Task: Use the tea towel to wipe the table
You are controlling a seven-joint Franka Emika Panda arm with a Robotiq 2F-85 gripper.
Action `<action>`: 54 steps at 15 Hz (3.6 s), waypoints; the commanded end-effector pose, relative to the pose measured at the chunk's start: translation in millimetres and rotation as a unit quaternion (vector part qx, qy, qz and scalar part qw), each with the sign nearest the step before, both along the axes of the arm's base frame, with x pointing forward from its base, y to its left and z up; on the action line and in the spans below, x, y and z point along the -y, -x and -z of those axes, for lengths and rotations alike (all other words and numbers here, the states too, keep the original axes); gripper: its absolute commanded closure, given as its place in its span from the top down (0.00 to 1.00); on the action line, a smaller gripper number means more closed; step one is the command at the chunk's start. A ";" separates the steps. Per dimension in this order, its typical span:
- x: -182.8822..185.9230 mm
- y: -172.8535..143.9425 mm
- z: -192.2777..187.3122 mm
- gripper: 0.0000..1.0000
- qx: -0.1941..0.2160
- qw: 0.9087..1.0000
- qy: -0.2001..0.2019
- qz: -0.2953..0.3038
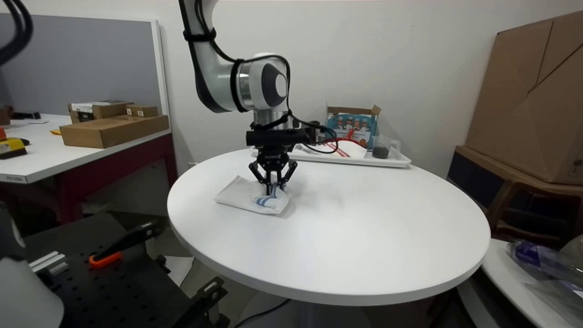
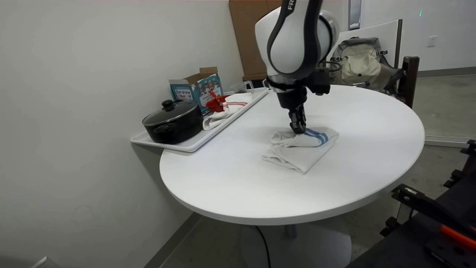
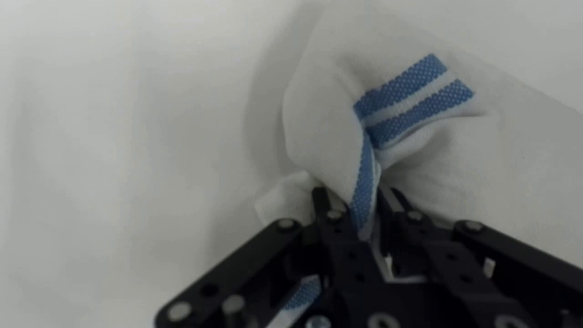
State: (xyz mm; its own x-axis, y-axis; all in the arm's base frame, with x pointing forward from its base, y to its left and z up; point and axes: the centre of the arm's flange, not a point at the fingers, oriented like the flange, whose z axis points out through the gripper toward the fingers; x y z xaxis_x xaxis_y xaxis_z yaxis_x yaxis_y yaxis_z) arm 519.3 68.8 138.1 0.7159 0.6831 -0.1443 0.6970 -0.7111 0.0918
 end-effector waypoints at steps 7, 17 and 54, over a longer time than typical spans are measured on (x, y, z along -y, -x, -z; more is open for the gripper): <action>58.2 24.3 1.9 0.05 -0.037 0.999 0.013 0.035; -113.5 -3.1 15.0 0.05 0.037 0.996 -0.040 -0.073; 120.2 -31.6 8.3 0.05 0.034 0.986 0.042 0.158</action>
